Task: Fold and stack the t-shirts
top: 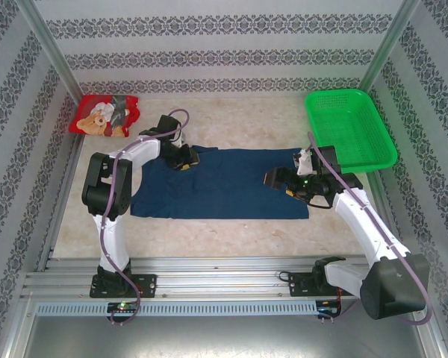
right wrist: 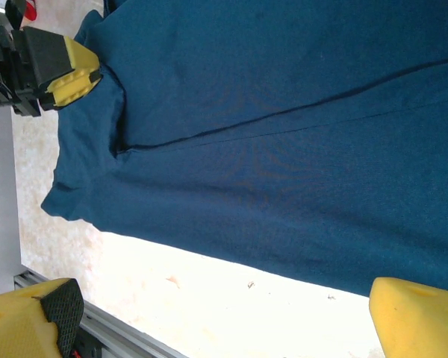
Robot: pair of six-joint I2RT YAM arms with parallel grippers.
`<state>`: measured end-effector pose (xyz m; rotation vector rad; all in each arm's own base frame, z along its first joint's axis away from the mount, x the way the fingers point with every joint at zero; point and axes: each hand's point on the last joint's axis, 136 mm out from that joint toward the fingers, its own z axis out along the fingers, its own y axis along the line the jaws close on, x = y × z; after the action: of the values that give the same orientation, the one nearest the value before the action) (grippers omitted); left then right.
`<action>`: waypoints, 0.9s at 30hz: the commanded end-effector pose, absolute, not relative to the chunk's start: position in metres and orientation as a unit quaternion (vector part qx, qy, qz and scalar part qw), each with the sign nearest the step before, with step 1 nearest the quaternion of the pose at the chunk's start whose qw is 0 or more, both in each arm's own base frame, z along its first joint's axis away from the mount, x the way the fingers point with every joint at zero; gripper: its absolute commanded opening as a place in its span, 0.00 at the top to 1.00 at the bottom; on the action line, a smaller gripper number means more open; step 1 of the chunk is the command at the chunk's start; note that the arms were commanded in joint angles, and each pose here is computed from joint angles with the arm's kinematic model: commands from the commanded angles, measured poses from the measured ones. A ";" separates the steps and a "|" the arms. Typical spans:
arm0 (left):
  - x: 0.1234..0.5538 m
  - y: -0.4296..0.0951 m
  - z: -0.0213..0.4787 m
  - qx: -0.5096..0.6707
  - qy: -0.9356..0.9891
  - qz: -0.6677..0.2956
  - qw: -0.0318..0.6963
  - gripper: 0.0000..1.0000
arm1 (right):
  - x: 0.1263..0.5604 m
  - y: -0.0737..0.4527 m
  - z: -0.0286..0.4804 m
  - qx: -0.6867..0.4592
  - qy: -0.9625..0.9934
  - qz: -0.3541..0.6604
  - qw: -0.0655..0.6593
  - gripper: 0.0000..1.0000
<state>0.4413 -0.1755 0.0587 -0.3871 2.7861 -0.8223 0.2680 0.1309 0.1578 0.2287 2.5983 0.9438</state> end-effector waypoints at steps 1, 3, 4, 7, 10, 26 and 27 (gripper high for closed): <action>0.451 -0.184 0.107 -0.133 0.925 -0.316 0.163 0.45 | 0.267 0.129 0.146 0.087 0.929 0.317 0.169 0.02; 0.447 -0.174 0.133 -0.159 0.915 -0.323 0.185 0.35 | 0.267 0.126 0.140 0.092 0.937 0.299 0.157 0.02; 0.442 -0.168 0.142 -0.172 0.910 -0.325 0.191 0.23 | 0.267 0.124 0.137 0.095 0.940 0.291 0.152 0.02; 0.416 -0.135 0.152 -0.234 0.898 -0.317 0.197 0.08 | 0.269 0.119 0.128 0.100 0.950 0.262 0.137 0.02; 0.378 -0.097 0.139 -0.272 0.904 -0.270 0.188 0.00 | 0.274 0.120 0.119 0.102 0.955 0.251 0.121 0.02; 0.276 -0.016 0.016 -0.406 0.901 -0.127 0.085 0.27 | 0.302 0.118 0.048 0.132 0.972 0.174 0.082 0.11; 0.273 -0.014 0.012 -0.403 0.903 -0.120 0.083 0.27 | 0.302 0.116 0.041 0.133 0.974 0.165 0.078 0.11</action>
<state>0.2823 -0.0297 0.0251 -1.1699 2.6944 -0.4734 0.2929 0.1220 0.0544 0.3787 2.9182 0.5884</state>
